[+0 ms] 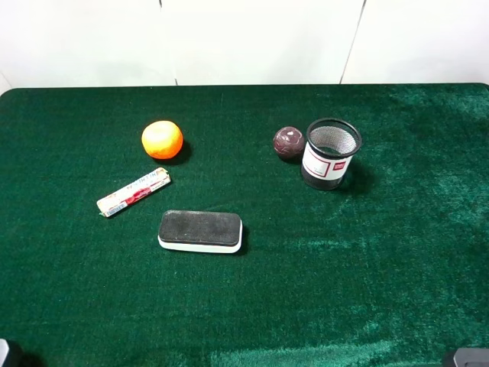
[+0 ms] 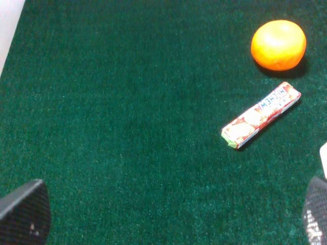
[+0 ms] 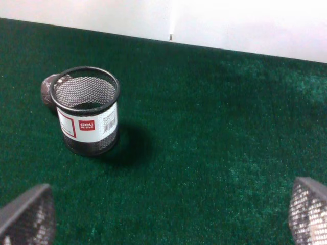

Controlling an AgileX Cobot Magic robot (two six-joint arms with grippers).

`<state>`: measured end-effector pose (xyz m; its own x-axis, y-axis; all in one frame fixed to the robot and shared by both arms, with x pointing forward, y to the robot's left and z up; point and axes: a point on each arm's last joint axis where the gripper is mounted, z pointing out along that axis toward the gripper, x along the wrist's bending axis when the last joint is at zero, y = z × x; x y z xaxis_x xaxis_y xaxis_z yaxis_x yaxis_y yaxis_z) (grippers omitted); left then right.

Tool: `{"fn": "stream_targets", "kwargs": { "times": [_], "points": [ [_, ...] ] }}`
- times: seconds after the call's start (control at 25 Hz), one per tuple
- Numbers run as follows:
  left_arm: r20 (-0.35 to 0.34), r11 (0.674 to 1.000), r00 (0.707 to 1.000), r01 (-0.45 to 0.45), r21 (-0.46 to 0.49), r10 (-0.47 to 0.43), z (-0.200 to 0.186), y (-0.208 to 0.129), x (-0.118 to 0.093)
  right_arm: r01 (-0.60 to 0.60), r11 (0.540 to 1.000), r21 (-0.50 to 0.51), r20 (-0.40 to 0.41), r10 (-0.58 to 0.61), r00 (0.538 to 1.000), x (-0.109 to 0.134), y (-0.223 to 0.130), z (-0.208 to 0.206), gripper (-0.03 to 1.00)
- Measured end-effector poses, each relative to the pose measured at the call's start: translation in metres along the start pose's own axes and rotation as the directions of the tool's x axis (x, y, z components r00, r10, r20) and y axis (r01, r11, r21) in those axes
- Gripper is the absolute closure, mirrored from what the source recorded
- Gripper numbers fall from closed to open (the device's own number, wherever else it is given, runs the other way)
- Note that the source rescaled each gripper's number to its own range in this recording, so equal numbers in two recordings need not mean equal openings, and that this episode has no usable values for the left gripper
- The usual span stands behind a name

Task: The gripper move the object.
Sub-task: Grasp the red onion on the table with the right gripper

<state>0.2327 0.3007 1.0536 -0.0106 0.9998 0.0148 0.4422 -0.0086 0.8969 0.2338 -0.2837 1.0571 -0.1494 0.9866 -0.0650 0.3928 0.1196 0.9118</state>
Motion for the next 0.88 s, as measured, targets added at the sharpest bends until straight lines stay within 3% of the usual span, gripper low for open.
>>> {"fn": "stream_targets", "kwargs": {
  "times": [0.88],
  "points": [
    [0.0,1.0,1.0,0.0,0.0,0.0,0.0,0.0,0.0,0.001,1.0,0.018,-0.006,0.0,1.0,-0.001,0.012,0.001,-0.03]
  ]
}}
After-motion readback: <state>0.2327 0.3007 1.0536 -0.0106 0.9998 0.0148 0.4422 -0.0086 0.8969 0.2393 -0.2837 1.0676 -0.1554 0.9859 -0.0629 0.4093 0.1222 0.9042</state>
